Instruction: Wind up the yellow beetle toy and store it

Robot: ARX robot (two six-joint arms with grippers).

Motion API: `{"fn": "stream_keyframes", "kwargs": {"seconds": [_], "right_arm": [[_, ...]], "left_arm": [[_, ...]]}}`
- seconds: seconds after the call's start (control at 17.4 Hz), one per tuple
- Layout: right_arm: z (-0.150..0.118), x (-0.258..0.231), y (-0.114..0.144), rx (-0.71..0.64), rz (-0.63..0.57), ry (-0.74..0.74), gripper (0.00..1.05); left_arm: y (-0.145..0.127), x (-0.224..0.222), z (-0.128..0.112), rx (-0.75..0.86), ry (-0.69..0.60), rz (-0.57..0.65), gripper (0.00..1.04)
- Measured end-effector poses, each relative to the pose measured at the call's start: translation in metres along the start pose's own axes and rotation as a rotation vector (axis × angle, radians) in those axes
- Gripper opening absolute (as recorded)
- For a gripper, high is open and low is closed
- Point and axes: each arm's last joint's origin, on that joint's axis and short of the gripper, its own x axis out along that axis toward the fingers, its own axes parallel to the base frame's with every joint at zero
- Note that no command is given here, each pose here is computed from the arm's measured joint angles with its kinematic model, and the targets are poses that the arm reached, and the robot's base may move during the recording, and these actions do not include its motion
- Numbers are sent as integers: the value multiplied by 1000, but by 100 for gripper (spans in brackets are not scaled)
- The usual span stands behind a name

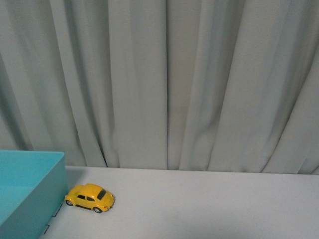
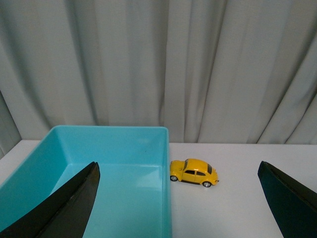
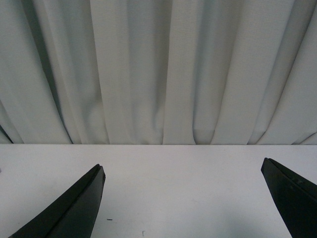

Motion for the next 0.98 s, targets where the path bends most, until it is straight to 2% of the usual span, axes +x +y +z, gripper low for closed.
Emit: {"fn": "stream_keyframes", "kwargs": {"seconds": [0.06,0.17,0.23,0.29,0.34,0.4,0.57,0.69,0.86,0.98], "right_arm": [[0,0,0,0,0,0,98],[0,0,0,0,1,0,98],[0,0,0,0,1,-1,98],[0,0,0,0,-2,1,98],[0,0,0,0,0,0,98],[0,0,0,0,-1,0,98],[0,0,0,0,-3,1,98],[0,0,0,0,-1,0,98],[0,0,0,0,-1,0,98],[0,0,0,0,-1,0,98]], "left_arm": [[0,0,-1,0,5,3,98],[-6,2,4,-76,264,185,98],[-6,4,13,-95,246,240,98],[-2,5,30,-132,146,299,98],[2,9,44,-148,75,308,98],[8,21,61,-137,17,300,98],[24,72,72,-26,33,233,98],[29,121,92,103,39,147,98],[15,192,95,334,182,-62,98],[8,210,97,425,210,-127,98]]}}
